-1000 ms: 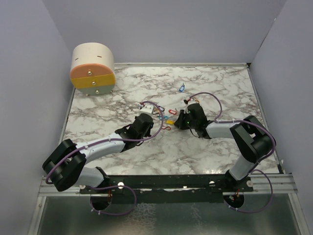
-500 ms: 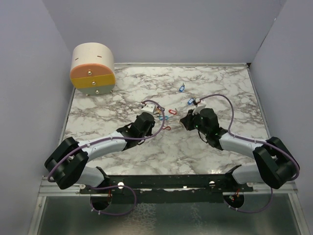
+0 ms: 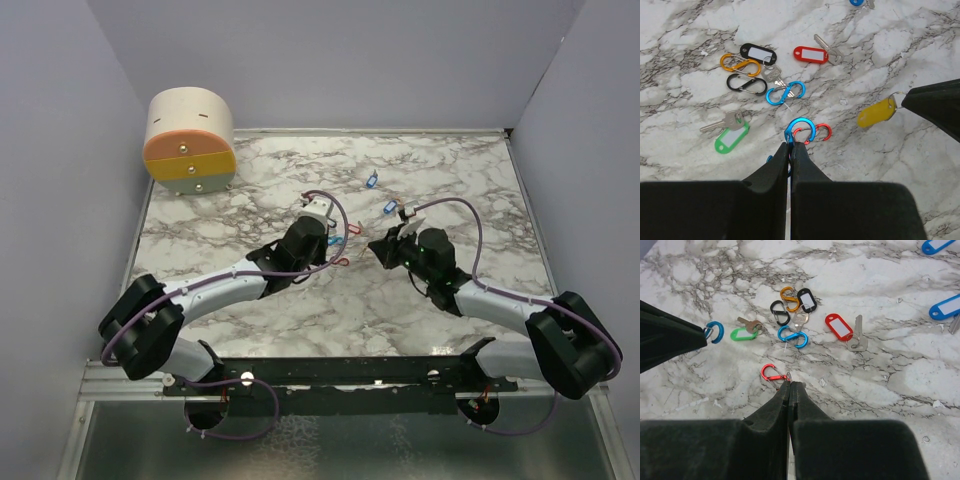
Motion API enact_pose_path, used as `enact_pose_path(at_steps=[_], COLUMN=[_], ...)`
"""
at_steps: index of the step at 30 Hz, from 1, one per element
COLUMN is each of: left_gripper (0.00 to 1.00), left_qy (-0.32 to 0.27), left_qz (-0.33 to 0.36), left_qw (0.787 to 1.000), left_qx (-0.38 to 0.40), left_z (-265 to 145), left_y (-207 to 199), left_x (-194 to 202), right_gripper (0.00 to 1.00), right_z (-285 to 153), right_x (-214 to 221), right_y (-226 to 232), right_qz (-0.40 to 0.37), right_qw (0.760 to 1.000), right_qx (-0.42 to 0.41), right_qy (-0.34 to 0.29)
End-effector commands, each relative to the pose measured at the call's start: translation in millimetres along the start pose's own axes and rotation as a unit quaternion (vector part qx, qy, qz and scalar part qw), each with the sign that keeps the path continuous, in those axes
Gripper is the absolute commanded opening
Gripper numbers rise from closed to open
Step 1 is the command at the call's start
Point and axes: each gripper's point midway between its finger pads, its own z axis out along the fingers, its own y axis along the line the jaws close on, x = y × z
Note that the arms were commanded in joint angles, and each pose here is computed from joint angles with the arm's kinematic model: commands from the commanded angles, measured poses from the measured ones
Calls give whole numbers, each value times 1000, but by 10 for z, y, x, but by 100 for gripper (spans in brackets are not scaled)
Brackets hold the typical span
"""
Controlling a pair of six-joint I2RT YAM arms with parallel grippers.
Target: Put the keys on the keyring
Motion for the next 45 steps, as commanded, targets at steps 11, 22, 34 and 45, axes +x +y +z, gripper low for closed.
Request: enact_pose_path(at_steps=[11,22,34,45], left_gripper=[0,0,0,0], left_qy=[-1,-1,3,5], left_qz=[12,21,25,27], left_qw=[999,998,998,998], left_qx=[44,57,60,62], left_z=[145,184,196,195], left_y=[-425,-594,-648,-669], left_x=[-78,-101,-71,-49], right_gripper=[1,1,1,1], right_z=[16,69,75,79], right_x=[-110,-78,-68,-85], right_y=[336,421,457,462], right_qz=[-30,-45,-51,-53], right_qw=[997,996,995,995], right_qx=[-73,-78,-80,-78], right_qy=[-26,-20,-18,-20])
